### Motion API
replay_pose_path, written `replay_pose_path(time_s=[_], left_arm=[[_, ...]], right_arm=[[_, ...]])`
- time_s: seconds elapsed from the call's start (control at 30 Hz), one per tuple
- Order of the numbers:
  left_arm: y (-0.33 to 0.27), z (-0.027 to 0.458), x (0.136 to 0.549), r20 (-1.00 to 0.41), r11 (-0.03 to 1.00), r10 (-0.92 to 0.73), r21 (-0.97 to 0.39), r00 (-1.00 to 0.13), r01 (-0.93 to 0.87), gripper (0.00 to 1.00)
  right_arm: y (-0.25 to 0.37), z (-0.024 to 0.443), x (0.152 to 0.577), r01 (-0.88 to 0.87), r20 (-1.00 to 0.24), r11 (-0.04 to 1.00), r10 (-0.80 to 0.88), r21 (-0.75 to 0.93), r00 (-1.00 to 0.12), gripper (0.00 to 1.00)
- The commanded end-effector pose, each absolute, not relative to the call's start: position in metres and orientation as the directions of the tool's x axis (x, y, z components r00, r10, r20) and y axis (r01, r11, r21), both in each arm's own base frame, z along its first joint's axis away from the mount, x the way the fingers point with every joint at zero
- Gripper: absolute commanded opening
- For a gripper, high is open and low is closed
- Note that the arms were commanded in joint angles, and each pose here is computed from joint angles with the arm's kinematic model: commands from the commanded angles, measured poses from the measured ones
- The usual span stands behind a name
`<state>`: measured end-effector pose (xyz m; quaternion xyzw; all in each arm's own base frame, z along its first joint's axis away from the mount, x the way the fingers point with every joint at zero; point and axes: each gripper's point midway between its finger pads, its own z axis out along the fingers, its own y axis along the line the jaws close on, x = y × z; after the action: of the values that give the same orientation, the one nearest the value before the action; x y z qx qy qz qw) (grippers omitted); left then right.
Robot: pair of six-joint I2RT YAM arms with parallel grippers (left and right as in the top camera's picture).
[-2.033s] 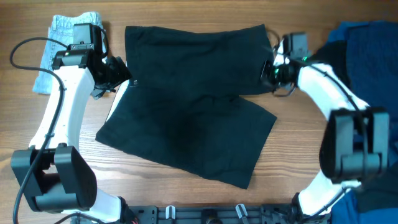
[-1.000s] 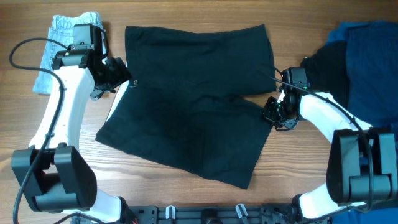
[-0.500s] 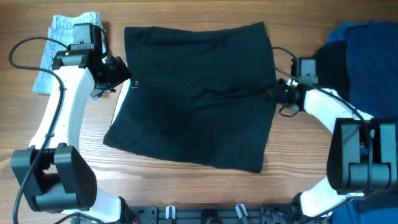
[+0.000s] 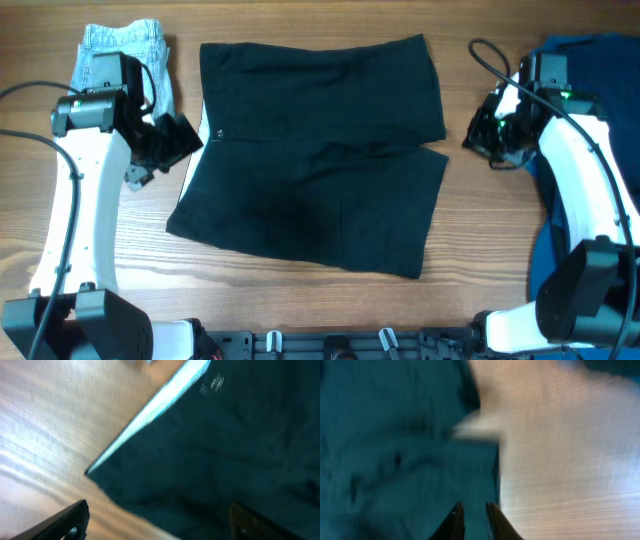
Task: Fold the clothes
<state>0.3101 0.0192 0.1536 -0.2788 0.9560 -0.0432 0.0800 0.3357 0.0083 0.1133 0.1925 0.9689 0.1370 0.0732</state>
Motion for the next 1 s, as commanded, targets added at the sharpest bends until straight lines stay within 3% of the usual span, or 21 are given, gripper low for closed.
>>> replay_pose_path(time_s=[0.0,0.2,0.33,0.73,0.8,0.83,0.97], left_arm=[[0.008,0.128,0.282,-0.010,0.851,-0.519,-0.097,-0.854,-0.516,0.91],[0.009,0.113,0.281,-0.010,0.849,-0.522,-0.095,-0.853,-0.519,0.96],[0.007,0.104,0.276,0.011,0.848,-0.523,-0.096,-0.852,-0.522,1.00],[0.004,0.077,0.271,0.027,0.829,-0.549,-0.109,-0.835,-0.549,1.00],[0.004,0.077,0.271,0.026,0.829,-0.549,-0.109,-0.835,-0.549,1.00],[0.004,0.077,0.272,0.023,0.829,-0.549,-0.111,-0.835,-0.548,1.00],[0.003,0.077,0.274,0.019,0.828,-0.549,-0.121,-0.836,-0.547,1.00]], right_arm=[[0.038,0.099,0.301,0.334,0.063,0.887,0.332,0.320,-0.941,0.13],[0.084,0.057,0.220,0.331,0.313,0.921,0.258,0.206,-0.914,0.21],[0.082,0.045,0.198,0.358,0.359,0.927,0.297,0.115,-0.885,0.31],[0.074,0.025,0.153,0.391,0.465,0.920,0.331,0.035,-0.821,0.34],[0.075,0.022,0.151,0.386,0.466,0.921,0.322,0.045,-0.824,0.64],[0.075,0.021,0.151,0.380,0.464,0.923,0.315,0.052,-0.828,0.74],[0.078,0.015,0.148,0.381,0.468,0.921,0.305,0.074,-0.829,0.74]])
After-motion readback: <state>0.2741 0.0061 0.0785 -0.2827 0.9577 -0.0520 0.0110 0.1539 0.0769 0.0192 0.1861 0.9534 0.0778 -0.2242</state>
